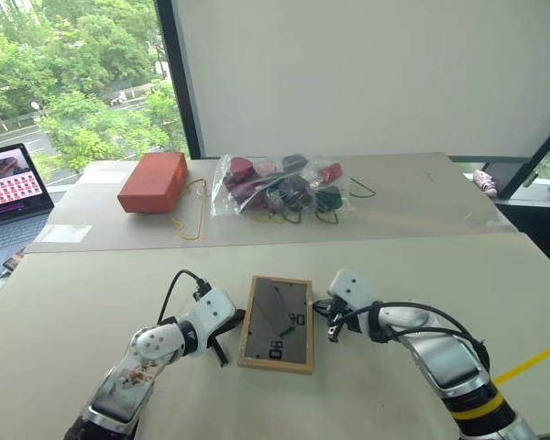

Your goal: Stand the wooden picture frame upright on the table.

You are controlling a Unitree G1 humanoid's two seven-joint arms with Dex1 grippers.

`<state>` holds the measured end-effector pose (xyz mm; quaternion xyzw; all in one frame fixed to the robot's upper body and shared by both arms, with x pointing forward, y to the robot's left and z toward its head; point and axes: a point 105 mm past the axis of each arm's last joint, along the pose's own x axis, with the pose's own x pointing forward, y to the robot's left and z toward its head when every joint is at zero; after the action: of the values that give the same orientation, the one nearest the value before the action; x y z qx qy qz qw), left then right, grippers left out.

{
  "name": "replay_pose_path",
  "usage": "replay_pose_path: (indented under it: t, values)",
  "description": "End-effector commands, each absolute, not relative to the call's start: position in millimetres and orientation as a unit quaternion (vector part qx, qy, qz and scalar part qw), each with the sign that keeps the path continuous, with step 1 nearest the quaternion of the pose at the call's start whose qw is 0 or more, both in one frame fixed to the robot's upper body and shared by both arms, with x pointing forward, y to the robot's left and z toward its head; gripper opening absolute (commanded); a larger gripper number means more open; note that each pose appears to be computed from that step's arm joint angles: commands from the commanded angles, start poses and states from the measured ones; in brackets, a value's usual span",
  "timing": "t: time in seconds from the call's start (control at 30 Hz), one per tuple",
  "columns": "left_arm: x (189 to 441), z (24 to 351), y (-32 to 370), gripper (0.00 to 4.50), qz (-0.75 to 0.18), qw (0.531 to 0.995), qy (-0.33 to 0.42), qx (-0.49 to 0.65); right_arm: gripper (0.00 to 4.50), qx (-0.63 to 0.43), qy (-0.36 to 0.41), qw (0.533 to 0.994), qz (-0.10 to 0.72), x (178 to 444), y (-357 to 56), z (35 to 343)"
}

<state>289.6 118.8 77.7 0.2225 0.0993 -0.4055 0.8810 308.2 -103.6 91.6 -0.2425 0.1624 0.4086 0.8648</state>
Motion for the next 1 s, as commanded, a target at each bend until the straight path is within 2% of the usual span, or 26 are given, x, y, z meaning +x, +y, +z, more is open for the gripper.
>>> replay_pose_path:
  t: [0.03,0.57,0.77,0.9,1.0]
  values:
    - [287.7,78.1,113.2,0.0,-0.419,0.877,0.096,0.217,0.07,-0.238,0.148,0.87,0.406,305.3,-99.2,100.5]
    - [278.0,82.2,112.5,0.0,-0.423,0.88,0.106,0.186,0.07,-0.241,0.133,0.868,0.414,316.3,-83.5,106.8]
    - [280.0,84.1,162.1,0.0,-0.373,0.886,0.127,0.245,0.07,-0.241,0.157,0.873,0.394,310.5,-106.2,100.6]
    - [266.5,87.3,187.0,0.0,-0.393,0.854,0.118,0.32,0.07,-0.247,0.173,0.872,0.387,303.4,-120.4,94.2]
    - [263.4,105.2,184.1,0.69,-0.408,0.834,0.033,0.371,0.0,-0.242,0.176,0.872,0.388,299.6,-122.3,92.6]
